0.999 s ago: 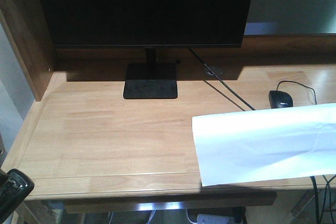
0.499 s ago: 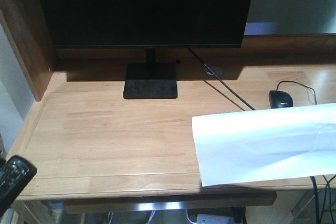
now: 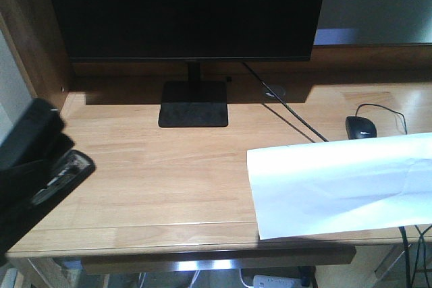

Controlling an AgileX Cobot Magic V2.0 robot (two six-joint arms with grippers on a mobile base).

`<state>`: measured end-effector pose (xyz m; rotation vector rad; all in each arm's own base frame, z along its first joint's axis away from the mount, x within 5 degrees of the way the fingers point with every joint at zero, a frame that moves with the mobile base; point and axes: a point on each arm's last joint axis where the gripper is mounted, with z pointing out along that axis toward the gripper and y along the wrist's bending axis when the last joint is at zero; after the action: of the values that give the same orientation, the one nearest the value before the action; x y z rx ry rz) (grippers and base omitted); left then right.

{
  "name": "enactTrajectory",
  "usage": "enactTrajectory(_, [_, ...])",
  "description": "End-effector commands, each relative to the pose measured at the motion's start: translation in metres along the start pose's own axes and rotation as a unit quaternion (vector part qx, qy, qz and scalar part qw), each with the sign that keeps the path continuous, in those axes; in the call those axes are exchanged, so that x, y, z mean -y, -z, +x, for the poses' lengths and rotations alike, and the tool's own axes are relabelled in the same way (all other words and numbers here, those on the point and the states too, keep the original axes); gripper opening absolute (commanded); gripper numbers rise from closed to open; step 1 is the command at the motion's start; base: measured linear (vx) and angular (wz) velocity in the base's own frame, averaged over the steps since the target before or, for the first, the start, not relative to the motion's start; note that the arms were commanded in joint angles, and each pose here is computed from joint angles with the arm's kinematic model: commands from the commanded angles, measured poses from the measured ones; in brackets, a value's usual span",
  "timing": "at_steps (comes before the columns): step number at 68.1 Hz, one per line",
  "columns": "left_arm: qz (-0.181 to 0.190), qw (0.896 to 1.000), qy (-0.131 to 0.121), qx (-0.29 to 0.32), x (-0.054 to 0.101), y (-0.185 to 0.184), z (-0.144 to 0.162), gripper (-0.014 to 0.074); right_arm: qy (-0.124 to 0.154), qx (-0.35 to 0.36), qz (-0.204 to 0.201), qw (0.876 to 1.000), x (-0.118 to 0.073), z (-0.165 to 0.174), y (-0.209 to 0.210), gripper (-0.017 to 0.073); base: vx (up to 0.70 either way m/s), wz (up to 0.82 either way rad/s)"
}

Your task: Grab stapler and paper to desk for stapling

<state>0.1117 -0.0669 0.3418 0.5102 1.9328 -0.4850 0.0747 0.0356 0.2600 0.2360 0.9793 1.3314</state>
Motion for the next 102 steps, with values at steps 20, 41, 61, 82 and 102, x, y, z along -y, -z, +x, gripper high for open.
enactTrajectory(20, [0.030,1.000,0.007,-0.003,-0.013,-0.080,-0.025,-0.0006,0.001,0.023,-0.055,0.998,-0.008,-0.002,0.005,-0.0001,0.00,0.00])
enactTrajectory(41, [0.104,0.994,-0.032,-0.025,-0.033,-0.131,-0.014,-0.0006,0.001,0.023,-0.055,0.998,-0.008,-0.002,0.005,-0.0001,0.00,0.00])
enactTrajectory(61, [0.219,0.975,-0.016,-0.031,-0.090,-0.168,-0.025,-0.0006,0.001,0.023,-0.055,0.998,-0.008,-0.002,0.005,-0.0001,0.00,0.00])
enactTrajectory(82, [0.262,0.959,-0.109,-0.009,-0.137,-0.208,-0.022,-0.0006,0.001,0.023,-0.055,0.998,-0.008,-0.002,0.005,-0.0001,0.00,0.00])
enactTrajectory(102, [0.304,0.934,-0.187,0.008,-0.158,-0.248,0.000,-0.0006,0.001,0.022,-0.054,0.998,-0.008,-0.002,0.005,-0.0001,0.00,0.00])
